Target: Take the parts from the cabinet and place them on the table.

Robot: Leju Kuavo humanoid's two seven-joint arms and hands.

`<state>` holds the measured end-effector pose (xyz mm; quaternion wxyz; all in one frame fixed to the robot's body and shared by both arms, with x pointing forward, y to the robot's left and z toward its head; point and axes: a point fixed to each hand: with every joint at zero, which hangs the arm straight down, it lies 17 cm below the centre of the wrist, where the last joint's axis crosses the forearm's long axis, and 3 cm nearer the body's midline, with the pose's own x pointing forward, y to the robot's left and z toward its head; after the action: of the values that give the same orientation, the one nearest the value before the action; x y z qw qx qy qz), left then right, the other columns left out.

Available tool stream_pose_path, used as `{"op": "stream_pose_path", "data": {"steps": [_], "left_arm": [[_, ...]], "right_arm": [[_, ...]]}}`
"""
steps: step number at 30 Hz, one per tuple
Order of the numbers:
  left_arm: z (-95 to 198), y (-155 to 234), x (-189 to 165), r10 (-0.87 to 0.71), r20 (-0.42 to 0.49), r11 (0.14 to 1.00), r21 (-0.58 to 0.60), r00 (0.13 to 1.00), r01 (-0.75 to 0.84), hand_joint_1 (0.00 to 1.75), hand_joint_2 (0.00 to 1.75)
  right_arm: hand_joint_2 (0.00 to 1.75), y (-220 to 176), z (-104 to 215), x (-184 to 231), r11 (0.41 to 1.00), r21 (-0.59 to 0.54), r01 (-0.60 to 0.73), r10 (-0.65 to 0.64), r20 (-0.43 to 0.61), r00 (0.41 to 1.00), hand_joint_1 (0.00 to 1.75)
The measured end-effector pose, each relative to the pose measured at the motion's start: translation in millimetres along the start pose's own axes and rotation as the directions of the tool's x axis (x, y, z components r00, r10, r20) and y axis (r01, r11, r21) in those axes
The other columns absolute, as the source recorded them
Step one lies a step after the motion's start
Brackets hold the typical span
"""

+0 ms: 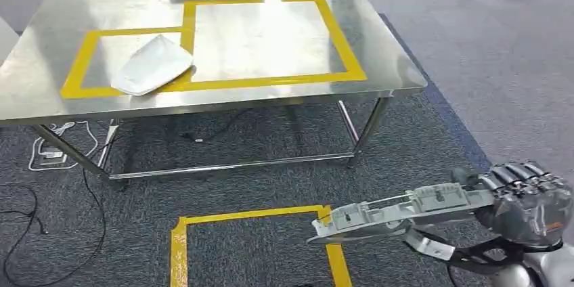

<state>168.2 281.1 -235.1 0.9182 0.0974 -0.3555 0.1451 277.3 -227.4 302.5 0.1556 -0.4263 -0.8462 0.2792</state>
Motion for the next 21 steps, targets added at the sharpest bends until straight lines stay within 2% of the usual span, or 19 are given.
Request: {"op": "stream_pose_path", "data": {"steps": [9, 13, 21], "left_arm": [[-3, -6, 6, -0.006, 0.01, 1.0, -0.029, 1.0, 0.007, 0.0, 0.0], [-2, -6, 4, -0.012, 0.005, 0.999, -0.033, 1.0, 0.012, 0.0, 0.0], [1, -1, -2, -0.016, -0.005, 0.999, -0.029, 1.0, 0.016, 0.0, 0.0]], "right_arm": [[1.75, -30, -46, -59, 0.997, -0.081, 0.004, -0.002, 0.023, 1.0, 1.75], [1.75, -31, -59, -71, 0.999, -0.049, -0.006, 0.009, 0.053, 0.999, 1.75], [1.75, -36, -77, -100, 0.999, -0.009, 0.033, -0.033, 0.042, 0.999, 1.75]]}}
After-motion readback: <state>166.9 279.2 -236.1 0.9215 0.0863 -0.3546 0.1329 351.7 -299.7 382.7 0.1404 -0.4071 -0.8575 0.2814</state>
